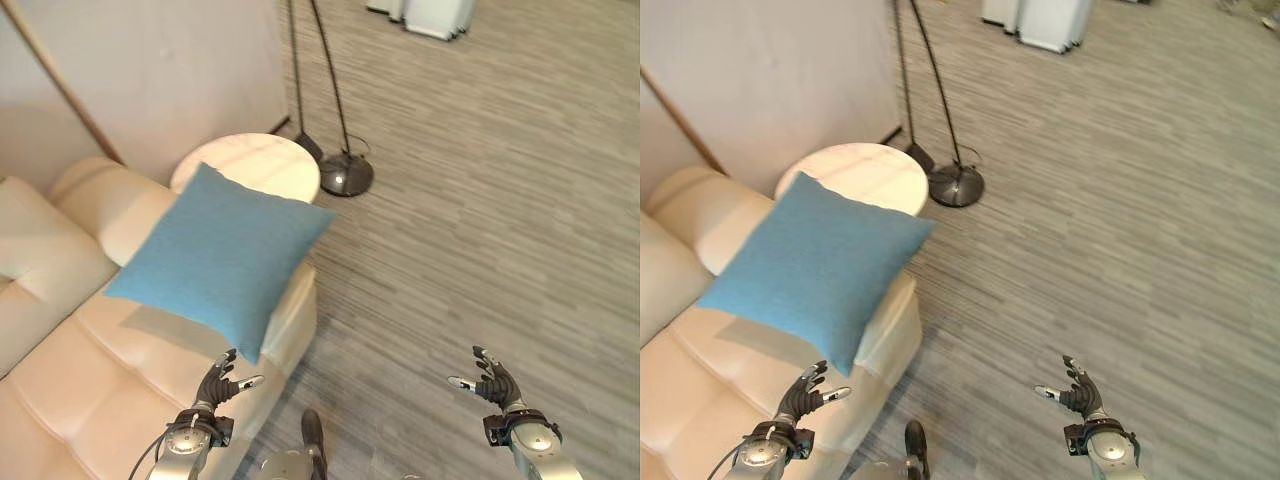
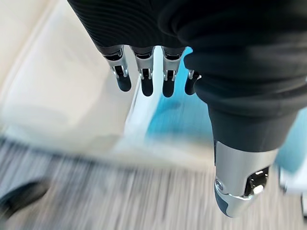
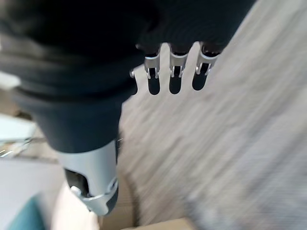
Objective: Pick up all the scattered cushions and arrange them neatly on the sofa.
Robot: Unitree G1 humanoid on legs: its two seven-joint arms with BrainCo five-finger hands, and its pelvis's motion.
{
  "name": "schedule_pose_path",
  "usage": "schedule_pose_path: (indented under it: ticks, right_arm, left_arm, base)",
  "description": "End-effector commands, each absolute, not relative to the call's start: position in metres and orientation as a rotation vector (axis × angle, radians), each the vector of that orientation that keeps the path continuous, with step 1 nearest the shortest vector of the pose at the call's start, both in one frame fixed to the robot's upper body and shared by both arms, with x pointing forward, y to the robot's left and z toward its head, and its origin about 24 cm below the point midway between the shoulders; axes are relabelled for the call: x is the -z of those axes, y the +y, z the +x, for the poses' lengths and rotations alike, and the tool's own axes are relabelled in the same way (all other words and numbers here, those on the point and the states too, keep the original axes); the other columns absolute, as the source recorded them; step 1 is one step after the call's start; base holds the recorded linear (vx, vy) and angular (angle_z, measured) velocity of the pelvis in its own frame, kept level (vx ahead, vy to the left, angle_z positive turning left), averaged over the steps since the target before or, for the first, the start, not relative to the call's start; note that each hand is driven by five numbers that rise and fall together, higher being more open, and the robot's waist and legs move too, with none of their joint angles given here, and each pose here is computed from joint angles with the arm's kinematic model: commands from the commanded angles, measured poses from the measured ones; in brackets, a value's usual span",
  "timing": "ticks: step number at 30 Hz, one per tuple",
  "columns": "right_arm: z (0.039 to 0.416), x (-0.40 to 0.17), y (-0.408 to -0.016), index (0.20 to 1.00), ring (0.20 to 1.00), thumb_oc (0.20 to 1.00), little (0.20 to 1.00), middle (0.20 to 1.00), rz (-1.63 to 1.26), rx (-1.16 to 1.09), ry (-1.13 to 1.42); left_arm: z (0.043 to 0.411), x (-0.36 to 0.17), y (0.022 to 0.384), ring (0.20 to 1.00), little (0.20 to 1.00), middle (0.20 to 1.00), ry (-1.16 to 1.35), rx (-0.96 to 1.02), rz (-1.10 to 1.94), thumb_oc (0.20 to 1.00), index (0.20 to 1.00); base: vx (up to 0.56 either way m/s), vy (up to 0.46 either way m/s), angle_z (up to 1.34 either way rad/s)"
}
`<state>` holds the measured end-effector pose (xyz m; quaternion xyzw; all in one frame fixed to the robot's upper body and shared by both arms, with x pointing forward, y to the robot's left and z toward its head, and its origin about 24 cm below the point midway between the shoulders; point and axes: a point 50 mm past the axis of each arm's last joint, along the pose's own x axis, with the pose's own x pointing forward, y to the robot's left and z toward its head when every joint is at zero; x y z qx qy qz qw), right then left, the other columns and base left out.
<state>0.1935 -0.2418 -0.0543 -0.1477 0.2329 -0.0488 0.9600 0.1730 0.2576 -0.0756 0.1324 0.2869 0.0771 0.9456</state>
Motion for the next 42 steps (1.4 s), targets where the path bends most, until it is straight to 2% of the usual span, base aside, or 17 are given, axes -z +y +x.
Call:
schedule_pose_path:
  ticks: [1, 14, 18, 28, 36, 39, 40, 42]
  right_arm:
    - [0.21, 0.038, -0.246, 1.0, 1.0, 1.0, 1.0, 1.0, -0.31, 0.122, 0.373]
    - [0.204, 0.037, -0.263, 1.0, 1.0, 1.0, 1.0, 1.0, -0.299, 0.166, 0.39]
    - [0.198, 0.037, -0.271, 1.0, 1.0, 1.0, 1.0, 1.0, -0.295, 0.181, 0.399]
    - [0.186, 0.036, -0.297, 1.0, 1.0, 1.0, 1.0, 1.0, -0.379, 0.241, 0.452]
    - [0.231, -0.011, -0.303, 1.0, 1.0, 1.0, 1.0, 1.0, -0.615, 0.143, 0.296]
    - [0.267, -0.041, -0.299, 1.0, 1.0, 1.0, 1.0, 1.0, -0.74, 0.101, 0.208]
    - [0.31, -0.063, -0.282, 1.0, 1.0, 1.0, 1.0, 1.0, -0.76, 0.079, 0.157]
    - [0.325, -0.068, -0.273, 1.0, 1.0, 1.0, 1.0, 1.0, -0.733, 0.08, 0.151]
  left_arm:
    - [0.175, 0.06, 0.276, 1.0, 1.0, 1.0, 0.511, -0.219, 0.287, 1.0, 1.0]
    - [0.18, 0.066, 0.272, 1.0, 1.0, 1.0, 0.518, -0.224, 0.261, 1.0, 1.0]
    - [0.176, 0.07, 0.274, 1.0, 1.0, 1.0, 0.541, -0.239, 0.244, 1.0, 1.0]
    - [0.193, 0.06, 0.267, 1.0, 1.0, 1.0, 0.488, -0.185, 0.261, 1.0, 1.0]
    - [0.193, 0.058, 0.281, 1.0, 1.0, 1.0, 0.486, -0.262, 0.246, 1.0, 1.0]
    - [0.214, 0.046, 0.275, 1.0, 1.0, 1.0, 0.398, -0.311, 0.137, 1.0, 1.0]
    - [0.248, 0.034, 0.248, 1.0, 1.0, 1.0, 0.323, -0.267, 0.036, 1.0, 1.0]
    - [0.259, 0.031, 0.235, 1.0, 1.0, 1.0, 0.308, -0.233, 0.023, 1.0, 1.0]
  base:
    - [0.24, -0.003, 0.96]
    - [0.32, -0.19, 1.3]
    - [0.13, -0.299, 0.64]
    - [0.06, -0.106, 0.59]
    - [0.08, -0.034, 0.0]
    - [-0.11, -0.083, -0.02]
    - [-0.25, -0.105, 0.09]
    - [-0.17, -0.084, 0.09]
